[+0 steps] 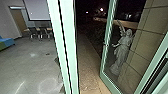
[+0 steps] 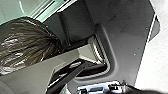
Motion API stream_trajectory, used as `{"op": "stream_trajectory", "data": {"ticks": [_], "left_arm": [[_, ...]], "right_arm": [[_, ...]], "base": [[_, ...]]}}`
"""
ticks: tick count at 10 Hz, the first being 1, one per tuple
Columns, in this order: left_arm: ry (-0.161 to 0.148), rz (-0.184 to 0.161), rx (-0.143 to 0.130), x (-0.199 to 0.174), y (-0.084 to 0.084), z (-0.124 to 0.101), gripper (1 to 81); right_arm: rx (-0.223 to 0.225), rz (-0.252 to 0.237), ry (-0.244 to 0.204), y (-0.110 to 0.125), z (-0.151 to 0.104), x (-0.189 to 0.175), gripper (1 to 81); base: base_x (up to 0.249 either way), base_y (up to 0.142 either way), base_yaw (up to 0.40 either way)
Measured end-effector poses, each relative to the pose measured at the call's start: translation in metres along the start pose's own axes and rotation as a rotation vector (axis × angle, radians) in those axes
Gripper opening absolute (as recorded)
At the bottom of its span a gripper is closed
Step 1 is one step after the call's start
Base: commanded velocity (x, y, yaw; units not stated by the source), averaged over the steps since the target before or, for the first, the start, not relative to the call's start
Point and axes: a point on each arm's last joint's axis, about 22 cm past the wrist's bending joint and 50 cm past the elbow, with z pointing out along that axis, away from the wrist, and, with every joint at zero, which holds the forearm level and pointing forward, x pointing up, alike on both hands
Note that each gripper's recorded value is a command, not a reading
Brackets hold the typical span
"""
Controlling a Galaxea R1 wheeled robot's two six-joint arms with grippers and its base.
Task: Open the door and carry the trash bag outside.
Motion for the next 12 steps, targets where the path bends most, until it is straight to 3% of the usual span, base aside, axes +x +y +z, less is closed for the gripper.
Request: {"op": "stream_trajectory", "data": {"ticks": [12], "left_arm": [[0.0,0.0,0.002,-0.0002,-0.0016,-0.0004,1.0]], "right_arm": [[-0.002,0.0,0.001,-0.0026,0.0029,-0.0002,81.1]], "base": [[-0.012,0.0,0.0]]}}
